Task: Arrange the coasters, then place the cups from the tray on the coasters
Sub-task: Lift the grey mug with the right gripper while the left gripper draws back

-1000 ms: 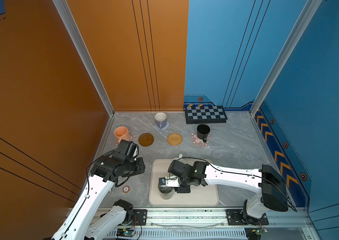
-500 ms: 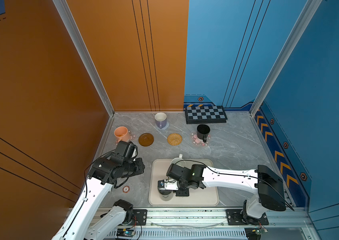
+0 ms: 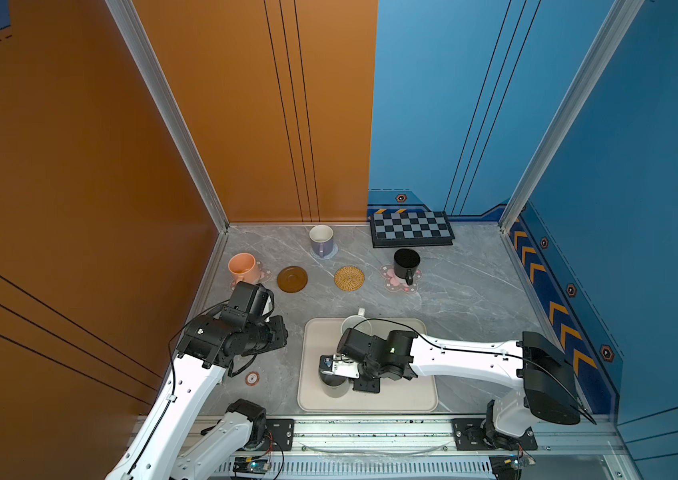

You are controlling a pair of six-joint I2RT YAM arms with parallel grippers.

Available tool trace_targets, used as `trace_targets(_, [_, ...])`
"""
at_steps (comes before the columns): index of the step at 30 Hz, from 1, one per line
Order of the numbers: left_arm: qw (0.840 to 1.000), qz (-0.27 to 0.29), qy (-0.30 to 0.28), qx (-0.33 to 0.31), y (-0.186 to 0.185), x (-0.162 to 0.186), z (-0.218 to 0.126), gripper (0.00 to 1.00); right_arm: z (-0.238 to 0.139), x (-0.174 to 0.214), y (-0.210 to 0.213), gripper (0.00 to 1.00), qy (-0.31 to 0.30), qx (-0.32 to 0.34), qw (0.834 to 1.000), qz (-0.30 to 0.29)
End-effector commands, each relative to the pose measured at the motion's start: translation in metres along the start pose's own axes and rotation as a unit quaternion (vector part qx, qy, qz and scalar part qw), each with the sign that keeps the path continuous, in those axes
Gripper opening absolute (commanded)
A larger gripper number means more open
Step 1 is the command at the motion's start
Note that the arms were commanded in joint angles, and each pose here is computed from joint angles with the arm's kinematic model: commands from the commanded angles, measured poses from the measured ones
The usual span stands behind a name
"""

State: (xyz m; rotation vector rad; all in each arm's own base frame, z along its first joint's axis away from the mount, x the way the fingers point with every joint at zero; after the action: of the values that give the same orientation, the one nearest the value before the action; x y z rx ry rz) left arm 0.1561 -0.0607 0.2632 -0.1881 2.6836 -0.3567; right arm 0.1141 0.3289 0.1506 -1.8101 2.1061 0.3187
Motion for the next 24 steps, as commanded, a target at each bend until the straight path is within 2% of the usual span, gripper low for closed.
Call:
trace_targets(1, [1.000, 0.004, 0.008, -0.009, 0.001, -0.004, 0.001, 0.34, -0.039, -0.012, -0.006, 0.00, -0.070, 0.022, 0.997, 0.036])
trace_targets(6, [1.000, 0.005, 0.011, -0.015, 0.000, -0.013, 0.003, 0.34, -0.079, -0.013, -0.023, 0.00, -0.125, 0.055, 0.987, 0.085])
trace_targets(13, [1.000, 0.008, 0.003, -0.011, -0.008, -0.034, 0.003, 0.34, -0.129, -0.019, -0.078, 0.00, -0.181, 0.125, 0.959, 0.177])
trace_targets(19, [1.000, -0.003, 0.003, -0.019, -0.011, -0.054, 0.011, 0.34, -0.145, -0.030, -0.133, 0.00, -0.191, 0.191, 0.926, 0.264])
trace_targets(24, [0.999, -0.021, 0.006, -0.040, -0.011, -0.074, 0.021, 0.34, -0.137, -0.042, -0.177, 0.00, -0.167, 0.235, 0.902, 0.321])
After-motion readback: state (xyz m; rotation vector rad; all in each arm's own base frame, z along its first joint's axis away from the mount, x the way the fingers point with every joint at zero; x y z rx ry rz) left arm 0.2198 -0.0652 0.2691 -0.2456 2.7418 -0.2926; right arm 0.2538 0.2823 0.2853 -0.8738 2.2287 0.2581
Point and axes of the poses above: each gripper's point midway between its finger pads, its own z axis out along the fingers, its own y axis along the line the jaws close on, x = y × z, the point moved 6 cm from there along -z, back along the fingers, and after that the axes turned 5 degrees about z, right-handed, at the moved point
